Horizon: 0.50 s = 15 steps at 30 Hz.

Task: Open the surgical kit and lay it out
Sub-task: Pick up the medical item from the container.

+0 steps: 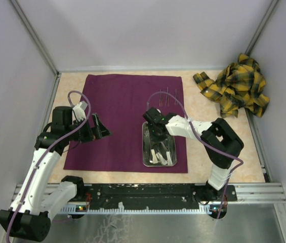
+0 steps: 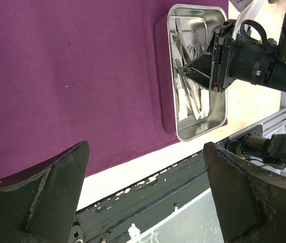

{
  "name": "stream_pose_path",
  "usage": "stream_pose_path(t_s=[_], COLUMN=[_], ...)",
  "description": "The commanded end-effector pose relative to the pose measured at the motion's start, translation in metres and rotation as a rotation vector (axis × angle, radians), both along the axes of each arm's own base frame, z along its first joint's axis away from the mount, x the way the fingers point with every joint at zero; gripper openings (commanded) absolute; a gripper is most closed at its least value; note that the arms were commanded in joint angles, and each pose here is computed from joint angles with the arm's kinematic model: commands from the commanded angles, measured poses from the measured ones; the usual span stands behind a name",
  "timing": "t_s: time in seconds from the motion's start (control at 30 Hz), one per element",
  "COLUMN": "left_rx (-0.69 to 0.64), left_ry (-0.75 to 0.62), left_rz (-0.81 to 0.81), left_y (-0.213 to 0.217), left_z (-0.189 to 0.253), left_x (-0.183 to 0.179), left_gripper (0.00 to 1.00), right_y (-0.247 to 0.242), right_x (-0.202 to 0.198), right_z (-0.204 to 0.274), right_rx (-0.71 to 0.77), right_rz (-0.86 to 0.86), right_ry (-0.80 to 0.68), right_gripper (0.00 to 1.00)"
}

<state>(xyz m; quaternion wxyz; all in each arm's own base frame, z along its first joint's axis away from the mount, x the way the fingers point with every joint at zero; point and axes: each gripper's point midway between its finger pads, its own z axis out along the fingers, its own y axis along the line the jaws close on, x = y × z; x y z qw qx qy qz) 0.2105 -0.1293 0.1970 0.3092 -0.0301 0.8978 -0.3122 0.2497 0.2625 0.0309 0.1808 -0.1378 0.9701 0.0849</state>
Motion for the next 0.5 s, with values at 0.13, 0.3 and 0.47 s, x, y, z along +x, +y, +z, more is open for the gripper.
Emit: stream_pose_path(t_s=[0.13, 0.3, 0.47], left_rx=[0.012, 0.011, 0.013], left_ry=[-0.039, -0.04, -0.041], left_rz=[0.003, 0.001, 0.005], left_y=[0.003, 0.003, 0.003], left_z=[0.008, 0.008, 0.008], left_x=[0.003, 0.003, 0.003], left_gripper=[1.0, 1.0, 1.0], right_y=[0.016, 0.016, 0.016], right_x=[0.02, 0.021, 0.022], right_z=[0.025, 0.018, 0.01], right_rx=[0.048, 0.023, 0.005], right_rz=[-0.003, 0.012, 0.016], right_ry=[-0.093, -0.078, -0.065], right_gripper=[0.15, 0.15, 0.15])
